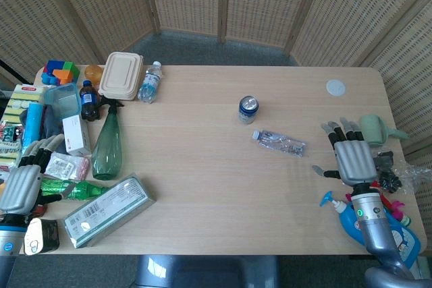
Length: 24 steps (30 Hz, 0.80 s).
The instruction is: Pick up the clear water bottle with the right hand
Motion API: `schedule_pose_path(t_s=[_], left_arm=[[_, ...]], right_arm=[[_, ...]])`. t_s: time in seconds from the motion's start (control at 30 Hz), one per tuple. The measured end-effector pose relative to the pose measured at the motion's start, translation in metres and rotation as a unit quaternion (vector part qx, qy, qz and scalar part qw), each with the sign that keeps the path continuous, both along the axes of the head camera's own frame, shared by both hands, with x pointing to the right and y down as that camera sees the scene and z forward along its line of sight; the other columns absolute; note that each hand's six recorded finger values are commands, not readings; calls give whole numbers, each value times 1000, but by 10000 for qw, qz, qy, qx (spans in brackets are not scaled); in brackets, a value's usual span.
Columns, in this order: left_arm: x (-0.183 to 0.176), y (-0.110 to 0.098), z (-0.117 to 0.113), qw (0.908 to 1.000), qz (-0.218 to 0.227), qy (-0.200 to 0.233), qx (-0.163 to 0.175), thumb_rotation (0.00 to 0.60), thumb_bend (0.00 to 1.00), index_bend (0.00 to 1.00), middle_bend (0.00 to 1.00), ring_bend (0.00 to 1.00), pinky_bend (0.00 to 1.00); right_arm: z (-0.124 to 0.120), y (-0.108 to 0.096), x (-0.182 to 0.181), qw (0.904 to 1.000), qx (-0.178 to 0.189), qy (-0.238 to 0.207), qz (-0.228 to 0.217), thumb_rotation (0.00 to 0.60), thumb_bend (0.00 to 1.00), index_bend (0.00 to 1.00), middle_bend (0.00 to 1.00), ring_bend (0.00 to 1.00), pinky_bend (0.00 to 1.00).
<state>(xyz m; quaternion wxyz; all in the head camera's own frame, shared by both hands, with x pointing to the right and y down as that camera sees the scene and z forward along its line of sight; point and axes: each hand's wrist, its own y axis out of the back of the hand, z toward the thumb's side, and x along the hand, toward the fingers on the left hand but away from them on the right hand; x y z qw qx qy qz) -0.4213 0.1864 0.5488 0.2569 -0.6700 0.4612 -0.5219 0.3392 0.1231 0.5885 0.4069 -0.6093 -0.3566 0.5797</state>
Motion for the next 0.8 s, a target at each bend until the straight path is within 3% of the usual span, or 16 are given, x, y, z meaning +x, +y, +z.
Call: schedule_pose_path(t_s=[0.53, 0.8], left_arm=[[2, 2, -2, 10000, 39, 53, 46, 600, 277, 0, 0, 0, 0], [2, 2, 0, 10000, 58, 76, 27, 600, 276, 0, 0, 0, 0]], right_arm=[[2, 4, -6, 9998, -115, -130, -37, 450, 39, 88, 139, 0, 0], [26, -1, -29, 9982, -403, -327, -284, 446, 37, 10, 96, 0, 0]])
